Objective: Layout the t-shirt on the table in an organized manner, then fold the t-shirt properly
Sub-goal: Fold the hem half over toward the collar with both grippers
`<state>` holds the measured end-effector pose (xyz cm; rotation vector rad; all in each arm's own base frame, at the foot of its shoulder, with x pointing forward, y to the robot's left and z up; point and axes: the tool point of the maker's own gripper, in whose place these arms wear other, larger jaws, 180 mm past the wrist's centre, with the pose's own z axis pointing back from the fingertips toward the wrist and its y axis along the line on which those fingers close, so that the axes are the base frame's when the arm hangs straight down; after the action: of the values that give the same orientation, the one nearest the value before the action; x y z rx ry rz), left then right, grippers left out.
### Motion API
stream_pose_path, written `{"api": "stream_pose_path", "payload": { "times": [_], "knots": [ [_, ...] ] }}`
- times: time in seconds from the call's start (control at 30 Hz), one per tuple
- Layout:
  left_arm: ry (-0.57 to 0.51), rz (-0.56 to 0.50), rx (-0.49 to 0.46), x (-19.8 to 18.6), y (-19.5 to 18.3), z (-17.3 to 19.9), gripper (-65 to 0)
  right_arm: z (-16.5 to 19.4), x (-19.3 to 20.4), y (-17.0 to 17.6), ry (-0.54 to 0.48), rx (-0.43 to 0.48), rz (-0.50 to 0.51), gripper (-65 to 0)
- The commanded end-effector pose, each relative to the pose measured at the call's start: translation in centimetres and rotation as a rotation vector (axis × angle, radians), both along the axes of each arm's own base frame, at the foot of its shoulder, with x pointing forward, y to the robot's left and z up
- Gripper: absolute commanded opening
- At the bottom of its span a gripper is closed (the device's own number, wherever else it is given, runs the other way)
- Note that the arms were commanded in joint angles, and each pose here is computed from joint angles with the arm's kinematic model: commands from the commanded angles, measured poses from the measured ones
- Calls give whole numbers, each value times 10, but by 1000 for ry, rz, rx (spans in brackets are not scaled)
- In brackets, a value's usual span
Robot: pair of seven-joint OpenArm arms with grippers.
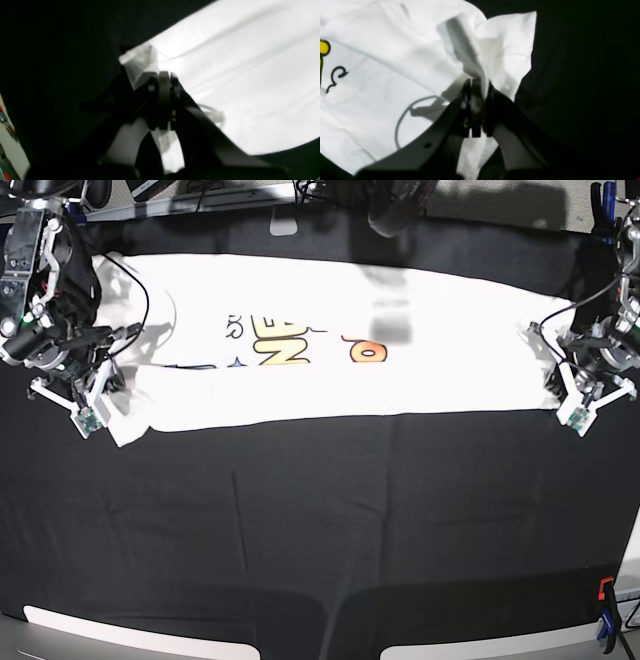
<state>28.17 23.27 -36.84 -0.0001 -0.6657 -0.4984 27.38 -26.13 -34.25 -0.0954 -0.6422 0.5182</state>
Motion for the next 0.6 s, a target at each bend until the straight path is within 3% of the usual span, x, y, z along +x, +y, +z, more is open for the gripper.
{"api": "stream_pose_path", "payload": {
  "times": [0.0,0.33,0.47,0.5,0.57],
  "knots": [
    [-42,1,10,9,4,12,-650,12,6,-2,-34,-12,11,-650],
    [-41,0,-32,9,-2,13,-650,9,3,-5,-7,-24,5,-650],
    [-12,5,-18,5,1,10,-650,3,-7,-1,61,7,0,-640],
    [-4,7,-14,3,1,9,-650,2,-9,1,74,18,1,-554],
    [7,9,-9,2,2,7,-510,1,-9,1,74,20,2,-399]
  ]
}}
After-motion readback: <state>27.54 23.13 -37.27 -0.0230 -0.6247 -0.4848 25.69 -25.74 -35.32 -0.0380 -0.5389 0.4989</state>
